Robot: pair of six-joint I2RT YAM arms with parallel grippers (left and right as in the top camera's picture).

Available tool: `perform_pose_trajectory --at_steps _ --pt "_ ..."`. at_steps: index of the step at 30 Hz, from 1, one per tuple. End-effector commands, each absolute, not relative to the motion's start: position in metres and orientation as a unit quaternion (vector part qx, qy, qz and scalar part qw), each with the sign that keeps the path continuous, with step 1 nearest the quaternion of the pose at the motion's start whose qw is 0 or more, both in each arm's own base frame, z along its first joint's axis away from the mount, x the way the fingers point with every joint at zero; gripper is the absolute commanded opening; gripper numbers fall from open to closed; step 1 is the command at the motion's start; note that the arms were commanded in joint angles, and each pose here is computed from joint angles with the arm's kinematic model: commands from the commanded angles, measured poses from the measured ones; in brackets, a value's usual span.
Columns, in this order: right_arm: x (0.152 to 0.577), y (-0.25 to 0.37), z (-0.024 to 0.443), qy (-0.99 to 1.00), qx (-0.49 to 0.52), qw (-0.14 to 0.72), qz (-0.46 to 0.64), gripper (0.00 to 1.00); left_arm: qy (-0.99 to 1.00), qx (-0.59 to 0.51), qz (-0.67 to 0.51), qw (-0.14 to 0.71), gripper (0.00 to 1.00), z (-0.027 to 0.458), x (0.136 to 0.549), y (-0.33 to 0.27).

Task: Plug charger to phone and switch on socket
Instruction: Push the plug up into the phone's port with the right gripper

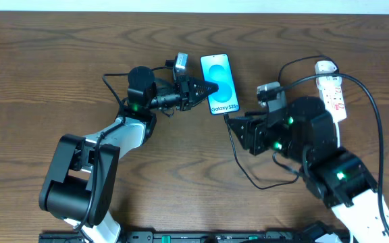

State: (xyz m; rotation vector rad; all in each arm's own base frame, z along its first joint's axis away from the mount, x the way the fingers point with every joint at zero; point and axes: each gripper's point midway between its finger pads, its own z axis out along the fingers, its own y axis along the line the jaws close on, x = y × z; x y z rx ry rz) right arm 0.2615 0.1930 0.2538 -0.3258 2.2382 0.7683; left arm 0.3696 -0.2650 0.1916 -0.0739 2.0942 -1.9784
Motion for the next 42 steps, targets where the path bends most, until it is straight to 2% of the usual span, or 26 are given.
perform_pose_trajectory --at_steps 1,5,11,17,23,29,35,39,42 --pt "0.266 0.183 0.231 0.899 -0.104 0.373 0.205 0.53 0.713 -0.034 -0.686 0.142 0.07 0.205 0.378 -0.265" --pt "0.267 0.186 0.206 0.919 -0.079 0.359 0.144 0.52 0.713 -0.038 -0.687 0.136 0.07 0.205 0.377 -0.266" --pt "0.275 0.203 0.181 0.927 -0.094 0.343 0.118 0.49 0.713 -0.042 -0.689 0.127 0.07 0.205 0.376 -0.266" --pt "0.286 0.204 0.169 0.93 -0.088 0.344 0.096 0.32 0.713 -0.026 -0.692 0.112 0.07 0.205 0.369 -0.268" --pt "0.295 0.211 0.176 0.921 -0.083 0.365 0.109 0.01 0.713 -0.018 -0.693 0.106 0.07 0.205 0.365 -0.268" --pt "0.303 0.216 0.174 0.918 -0.08 0.373 0.112 0.01 0.703 0.021 -0.701 0.118 0.07 0.214 0.356 -0.277" --pt "0.323 0.22 0.204 0.894 -0.065 0.422 0.138 0.01 0.693 0.054 -0.708 0.12 0.07 0.222 0.344 -0.288" --pt "0.321 0.21 0.197 0.903 -0.058 0.407 0.124 0.01 0.694 0.056 -0.709 0.117 0.07 0.221 0.343 -0.288" --pt "0.329 0.208 0.212 0.893 -0.046 0.427 0.135 0.01 0.693 0.063 -0.708 0.122 0.07 0.221 0.342 -0.288"
